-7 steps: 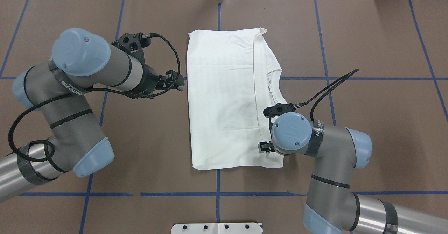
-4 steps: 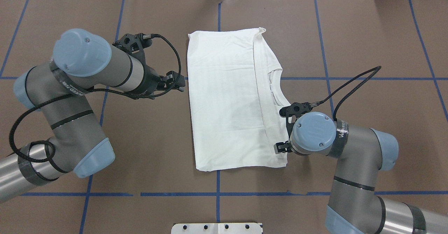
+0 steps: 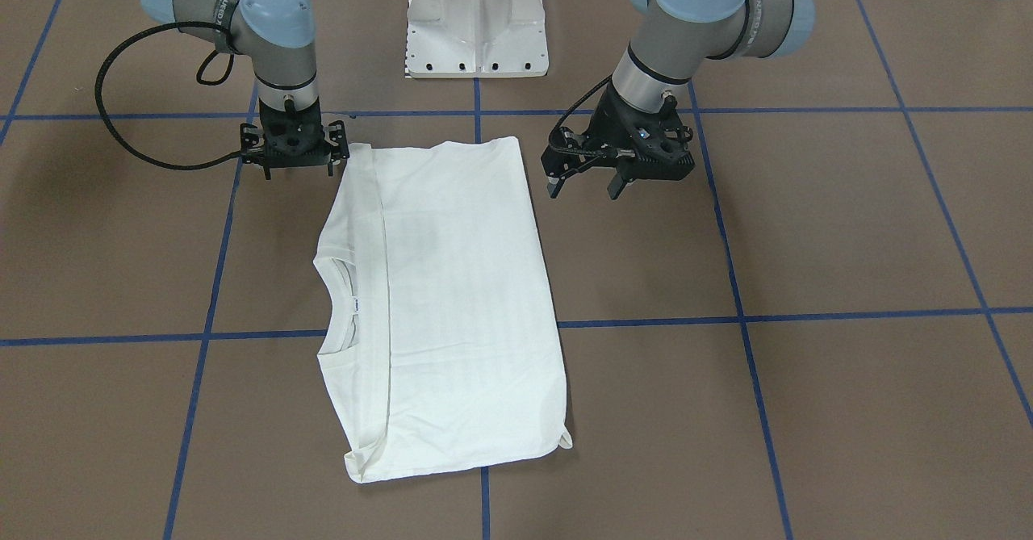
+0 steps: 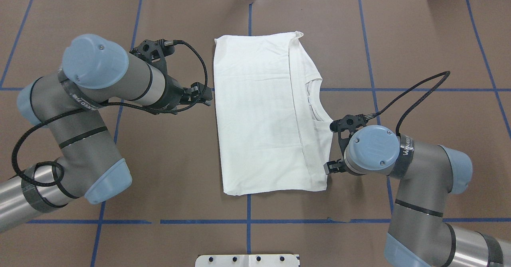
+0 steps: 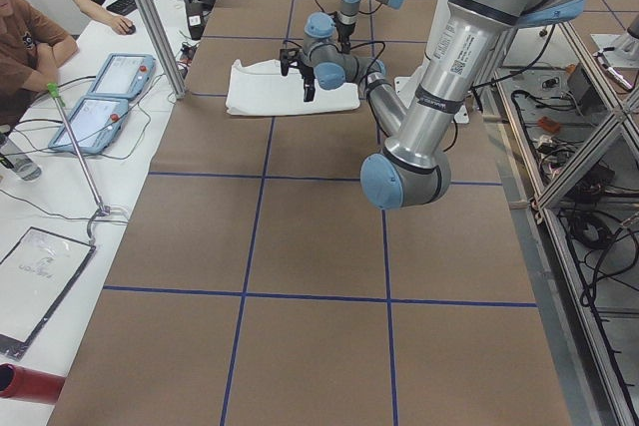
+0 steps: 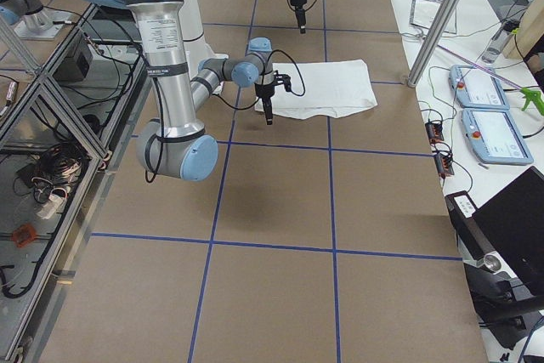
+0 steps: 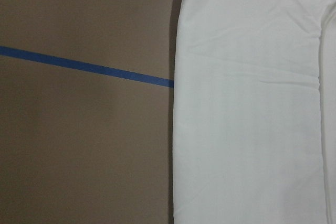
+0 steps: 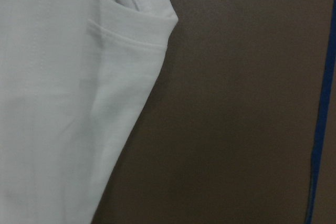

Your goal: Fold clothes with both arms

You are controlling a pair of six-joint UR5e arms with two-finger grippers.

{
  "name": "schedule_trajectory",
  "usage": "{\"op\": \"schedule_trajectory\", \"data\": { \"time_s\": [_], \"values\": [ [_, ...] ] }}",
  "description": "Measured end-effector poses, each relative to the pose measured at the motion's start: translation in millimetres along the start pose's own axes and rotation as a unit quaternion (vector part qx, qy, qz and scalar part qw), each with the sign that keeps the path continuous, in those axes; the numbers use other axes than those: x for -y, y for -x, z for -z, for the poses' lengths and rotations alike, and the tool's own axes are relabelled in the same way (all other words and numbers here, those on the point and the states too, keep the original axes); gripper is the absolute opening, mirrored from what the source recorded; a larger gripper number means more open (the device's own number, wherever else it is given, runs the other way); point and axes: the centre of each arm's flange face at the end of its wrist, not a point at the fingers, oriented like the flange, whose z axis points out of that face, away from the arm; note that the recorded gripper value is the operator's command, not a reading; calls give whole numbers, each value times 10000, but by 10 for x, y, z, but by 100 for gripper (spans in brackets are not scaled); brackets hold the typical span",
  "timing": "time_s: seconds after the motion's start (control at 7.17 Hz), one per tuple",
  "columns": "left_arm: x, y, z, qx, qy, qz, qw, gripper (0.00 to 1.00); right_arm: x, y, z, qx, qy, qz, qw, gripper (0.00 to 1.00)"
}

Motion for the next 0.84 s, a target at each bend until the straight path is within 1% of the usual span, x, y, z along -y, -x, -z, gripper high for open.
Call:
{"op": "schedule_trajectory", "data": {
  "time_s": [0.28,0.42,0.84],
  "values": [
    [-2,0,-3,2,2,0,10000,100,-3,274,133,204,-76,138,9997,100],
    [0,7,-8,9,3,3,10000,100,-69,394,154,271,-60,229,9994,100],
    [0,35,-22,33,12,13,10000,100,-228,572,97,306,28,432,9986,100]
  ]
}}
